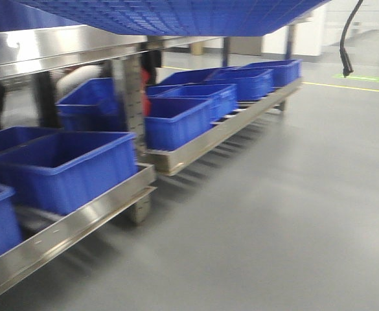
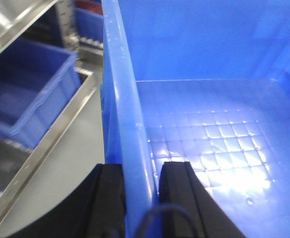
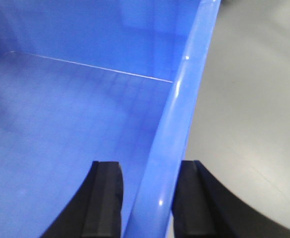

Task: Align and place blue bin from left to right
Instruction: 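Drive the base away from the rack while holding the bin, then drive across the floor past the standing person holding the bin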

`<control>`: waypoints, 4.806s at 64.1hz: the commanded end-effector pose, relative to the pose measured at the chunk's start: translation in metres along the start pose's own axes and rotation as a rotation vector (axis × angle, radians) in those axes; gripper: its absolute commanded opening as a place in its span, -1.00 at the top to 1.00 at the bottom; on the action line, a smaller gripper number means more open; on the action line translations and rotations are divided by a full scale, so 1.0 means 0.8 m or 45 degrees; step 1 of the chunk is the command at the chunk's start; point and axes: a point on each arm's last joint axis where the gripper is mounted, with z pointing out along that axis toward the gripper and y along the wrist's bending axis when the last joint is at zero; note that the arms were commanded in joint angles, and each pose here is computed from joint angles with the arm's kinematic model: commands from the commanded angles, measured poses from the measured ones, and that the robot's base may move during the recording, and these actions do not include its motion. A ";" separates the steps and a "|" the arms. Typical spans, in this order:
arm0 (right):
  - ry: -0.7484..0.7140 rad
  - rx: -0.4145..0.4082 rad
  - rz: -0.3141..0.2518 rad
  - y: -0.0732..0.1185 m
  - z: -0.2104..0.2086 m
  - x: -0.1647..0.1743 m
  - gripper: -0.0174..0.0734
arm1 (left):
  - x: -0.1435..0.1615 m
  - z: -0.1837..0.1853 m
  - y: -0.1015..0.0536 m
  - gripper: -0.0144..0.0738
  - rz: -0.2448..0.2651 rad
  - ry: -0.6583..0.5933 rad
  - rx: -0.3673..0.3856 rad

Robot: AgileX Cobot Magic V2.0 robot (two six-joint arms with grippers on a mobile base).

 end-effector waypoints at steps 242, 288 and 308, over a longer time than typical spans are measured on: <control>-0.179 -0.082 0.035 0.012 -0.014 -0.017 0.77 | -0.012 -0.035 -0.032 0.93 -0.006 -0.131 0.226; -0.179 -0.082 0.035 0.012 -0.014 -0.017 0.77 | -0.012 -0.035 -0.032 0.93 -0.006 -0.131 0.226; -0.179 -0.082 0.035 0.012 -0.014 -0.017 0.77 | -0.012 -0.035 -0.032 0.93 -0.006 -0.131 0.226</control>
